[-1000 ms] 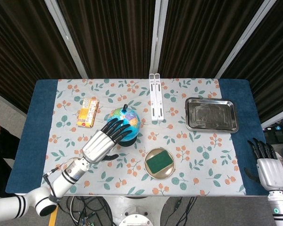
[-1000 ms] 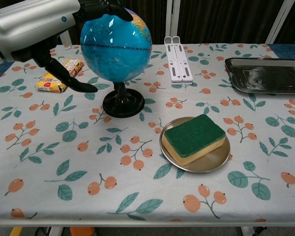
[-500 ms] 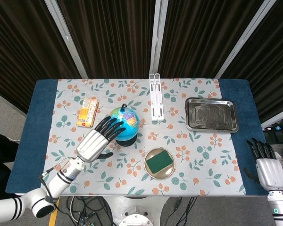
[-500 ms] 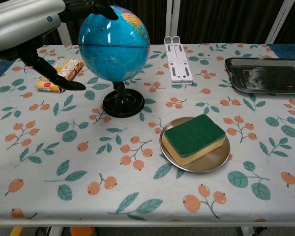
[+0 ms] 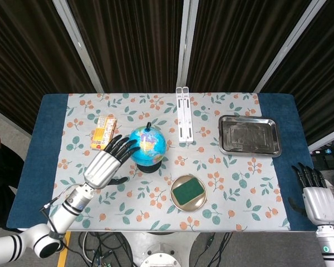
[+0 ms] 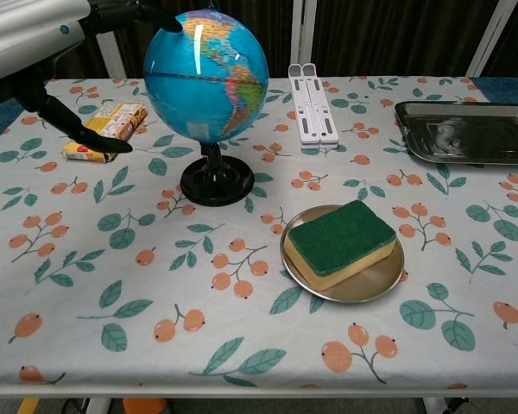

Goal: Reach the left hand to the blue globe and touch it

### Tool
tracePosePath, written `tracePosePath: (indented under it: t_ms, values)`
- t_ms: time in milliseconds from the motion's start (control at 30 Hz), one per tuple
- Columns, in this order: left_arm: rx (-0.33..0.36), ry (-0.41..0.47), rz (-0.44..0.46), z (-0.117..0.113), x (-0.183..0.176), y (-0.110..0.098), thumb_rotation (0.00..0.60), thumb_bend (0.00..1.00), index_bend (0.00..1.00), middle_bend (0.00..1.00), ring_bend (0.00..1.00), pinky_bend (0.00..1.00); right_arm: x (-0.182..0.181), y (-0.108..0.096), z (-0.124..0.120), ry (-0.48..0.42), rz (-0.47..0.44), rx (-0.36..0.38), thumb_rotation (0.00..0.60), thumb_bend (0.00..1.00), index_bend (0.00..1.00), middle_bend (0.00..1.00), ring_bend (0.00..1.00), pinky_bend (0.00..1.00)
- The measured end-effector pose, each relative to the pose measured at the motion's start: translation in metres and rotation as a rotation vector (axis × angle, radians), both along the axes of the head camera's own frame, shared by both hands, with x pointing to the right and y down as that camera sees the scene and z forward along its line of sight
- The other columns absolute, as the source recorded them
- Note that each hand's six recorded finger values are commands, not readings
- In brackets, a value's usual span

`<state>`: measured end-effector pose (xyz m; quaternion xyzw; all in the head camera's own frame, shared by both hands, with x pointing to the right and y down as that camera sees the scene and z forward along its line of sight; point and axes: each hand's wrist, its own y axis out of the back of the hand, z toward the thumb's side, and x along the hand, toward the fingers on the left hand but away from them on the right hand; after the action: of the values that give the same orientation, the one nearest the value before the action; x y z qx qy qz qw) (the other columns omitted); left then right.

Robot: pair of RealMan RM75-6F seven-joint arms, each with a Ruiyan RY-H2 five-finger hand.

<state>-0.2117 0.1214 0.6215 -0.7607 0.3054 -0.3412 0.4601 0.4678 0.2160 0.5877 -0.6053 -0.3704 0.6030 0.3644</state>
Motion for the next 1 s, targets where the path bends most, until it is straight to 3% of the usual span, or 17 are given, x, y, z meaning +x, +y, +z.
tracePosePath:
  t_ms: [400,1000]
  values:
    - [0.052,0.031,-0.072,-0.014,-0.025,-0.009,0.6,0.03,0.14,0.09,0.07,0.08,-0.002,-0.001,0.0,0.0,-0.004,0.001,0.6,0.22,0.0,0.0,0.0,0.0]
    - [0.017,0.118,0.087,-0.014,0.033,0.006,0.6,0.03,0.14,0.09,0.07,0.08,0.0,0.0,0.001,-0.007,0.004,-0.004,0.6,0.22,0.0,0.0,0.0,0.0]
